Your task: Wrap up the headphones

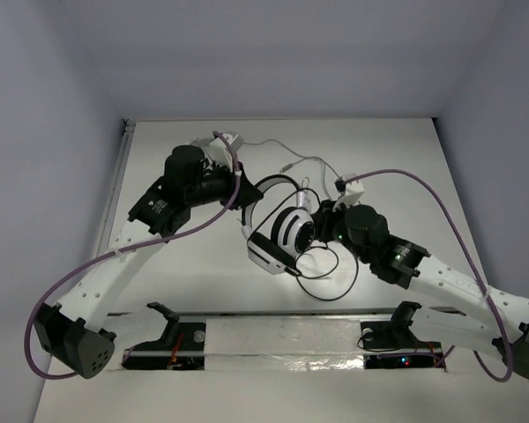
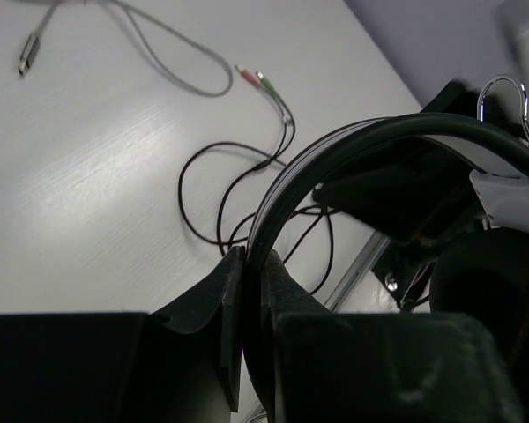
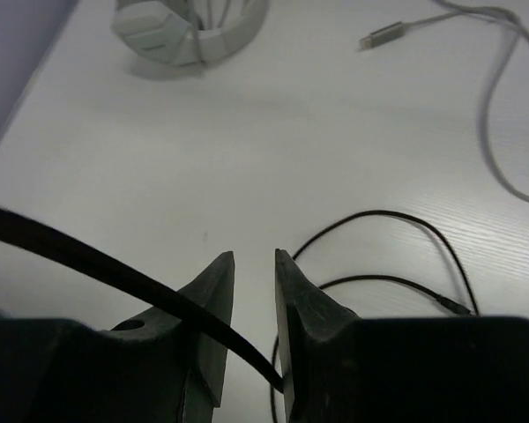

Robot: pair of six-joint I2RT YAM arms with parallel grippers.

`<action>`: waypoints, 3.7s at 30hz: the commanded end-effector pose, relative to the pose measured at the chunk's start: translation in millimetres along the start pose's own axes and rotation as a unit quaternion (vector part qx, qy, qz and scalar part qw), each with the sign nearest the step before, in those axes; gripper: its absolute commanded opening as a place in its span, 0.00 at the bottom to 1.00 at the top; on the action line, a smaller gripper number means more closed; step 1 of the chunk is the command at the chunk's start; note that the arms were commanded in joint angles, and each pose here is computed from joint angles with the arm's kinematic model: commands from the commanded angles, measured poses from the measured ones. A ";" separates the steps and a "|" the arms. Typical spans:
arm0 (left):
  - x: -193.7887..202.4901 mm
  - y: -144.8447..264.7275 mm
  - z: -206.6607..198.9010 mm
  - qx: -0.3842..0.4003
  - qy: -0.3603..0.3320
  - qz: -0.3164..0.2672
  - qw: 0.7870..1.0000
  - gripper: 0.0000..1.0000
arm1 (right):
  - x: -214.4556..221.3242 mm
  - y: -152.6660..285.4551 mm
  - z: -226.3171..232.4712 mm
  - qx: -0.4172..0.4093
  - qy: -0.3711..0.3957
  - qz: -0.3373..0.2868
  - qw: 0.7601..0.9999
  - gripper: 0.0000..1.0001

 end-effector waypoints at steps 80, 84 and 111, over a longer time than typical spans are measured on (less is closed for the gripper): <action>-202.0 55.8 -4.4 -0.139 0.069 -0.289 0.945 0.00 | 149.1 -54.5 76.6 -0.205 -0.078 0.108 0.970 0.00; -197.7 56.8 14.0 -0.177 0.112 -0.341 0.917 0.00 | 153.7 -35.1 91.3 -0.230 -0.094 0.120 0.961 0.00; 9.1 7.6 83.5 -0.476 0.090 -0.227 0.845 0.00 | 64.4 44.1 114.7 -0.079 0.043 0.104 0.991 0.00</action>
Point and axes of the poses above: each gripper's point midway between its finger pads, its own y axis back along the fingers, its own z axis along the line the jaws close on, x = y × z, the point moved 4 cm from there along y, back along the fingers, and after that the axes turned 9 degrees about -y, right-handed, at the moved point
